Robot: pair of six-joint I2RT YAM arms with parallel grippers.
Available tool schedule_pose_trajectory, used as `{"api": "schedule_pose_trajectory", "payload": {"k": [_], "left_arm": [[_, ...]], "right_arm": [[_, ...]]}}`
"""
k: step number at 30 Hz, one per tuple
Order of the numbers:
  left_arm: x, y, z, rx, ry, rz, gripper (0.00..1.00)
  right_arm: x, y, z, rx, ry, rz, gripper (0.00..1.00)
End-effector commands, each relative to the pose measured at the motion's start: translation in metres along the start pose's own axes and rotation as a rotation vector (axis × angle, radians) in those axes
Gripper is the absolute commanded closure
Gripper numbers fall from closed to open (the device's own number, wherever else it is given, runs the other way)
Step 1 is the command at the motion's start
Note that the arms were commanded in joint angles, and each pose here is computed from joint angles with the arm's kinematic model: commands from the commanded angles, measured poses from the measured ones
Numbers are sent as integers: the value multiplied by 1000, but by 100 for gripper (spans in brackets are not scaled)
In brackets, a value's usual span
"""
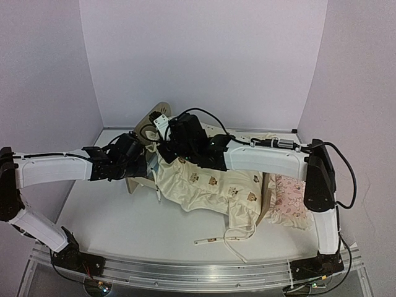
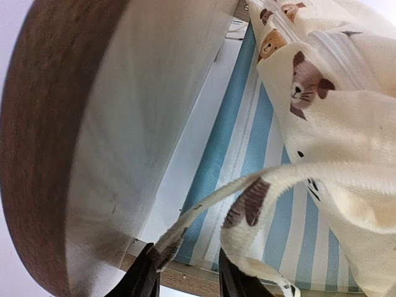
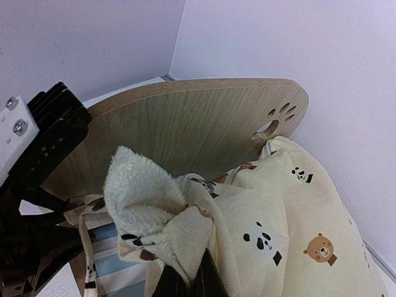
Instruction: Set up the pet bed
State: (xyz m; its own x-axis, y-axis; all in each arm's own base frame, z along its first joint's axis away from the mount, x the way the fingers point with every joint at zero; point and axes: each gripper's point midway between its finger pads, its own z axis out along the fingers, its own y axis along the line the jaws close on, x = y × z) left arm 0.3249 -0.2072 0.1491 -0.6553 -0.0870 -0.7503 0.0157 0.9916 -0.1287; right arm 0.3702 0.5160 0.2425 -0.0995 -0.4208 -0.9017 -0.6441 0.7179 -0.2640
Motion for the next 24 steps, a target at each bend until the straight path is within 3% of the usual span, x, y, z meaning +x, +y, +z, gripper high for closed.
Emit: {"api": "schedule_pose_trajectory", "payload": {"k": [1,13,18,24], "left_arm": [[-15,-6,-20,74,-33,-31,59],[-32,0,-85,175,2,-21,22],[-27,7,-82,135,14,11,19],[-25,0,-69,150,-3,33,22]], "right_arm": [[-22,-19,2,91,-53,20,100],[7,-21,15,157,12,-56,100],[8,-23,15,168,16,-67,100],[2,-26,14,179,6,-63,100]]}}
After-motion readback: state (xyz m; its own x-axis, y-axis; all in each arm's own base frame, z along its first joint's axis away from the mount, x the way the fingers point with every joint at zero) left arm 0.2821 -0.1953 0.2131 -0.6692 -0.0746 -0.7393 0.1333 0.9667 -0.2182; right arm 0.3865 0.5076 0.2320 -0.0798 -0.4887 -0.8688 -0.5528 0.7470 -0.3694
